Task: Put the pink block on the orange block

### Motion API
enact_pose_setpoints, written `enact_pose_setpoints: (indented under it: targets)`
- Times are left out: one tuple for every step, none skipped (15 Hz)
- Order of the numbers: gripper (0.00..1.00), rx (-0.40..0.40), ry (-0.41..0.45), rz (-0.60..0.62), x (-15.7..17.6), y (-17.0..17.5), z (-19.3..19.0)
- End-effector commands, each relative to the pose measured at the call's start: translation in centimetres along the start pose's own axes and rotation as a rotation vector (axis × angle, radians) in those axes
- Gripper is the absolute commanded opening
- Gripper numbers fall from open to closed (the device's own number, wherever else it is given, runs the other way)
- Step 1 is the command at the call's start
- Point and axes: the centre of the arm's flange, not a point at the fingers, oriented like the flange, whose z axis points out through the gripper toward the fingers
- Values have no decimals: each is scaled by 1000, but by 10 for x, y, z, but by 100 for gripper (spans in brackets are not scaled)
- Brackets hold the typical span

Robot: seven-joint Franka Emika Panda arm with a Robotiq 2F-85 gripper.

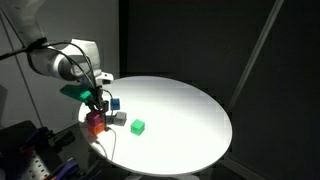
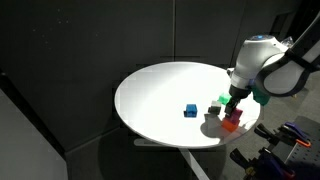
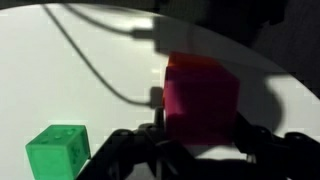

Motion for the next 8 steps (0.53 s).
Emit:
enact_pose_setpoints:
  targets:
    - [95, 1, 10, -11, 2, 4, 0]
    - [100, 2, 9, -10, 2, 4, 0]
    - [100, 4, 7, -11, 2, 4, -2]
    - [100, 5, 9, -10, 2, 4, -4]
    - [100, 6, 11, -6, 1, 4, -8]
    - [100, 12, 11, -4, 1, 4, -13]
    - [100, 17, 12, 2, 1, 5, -17]
    - [100, 27, 14, 3, 0, 5, -22]
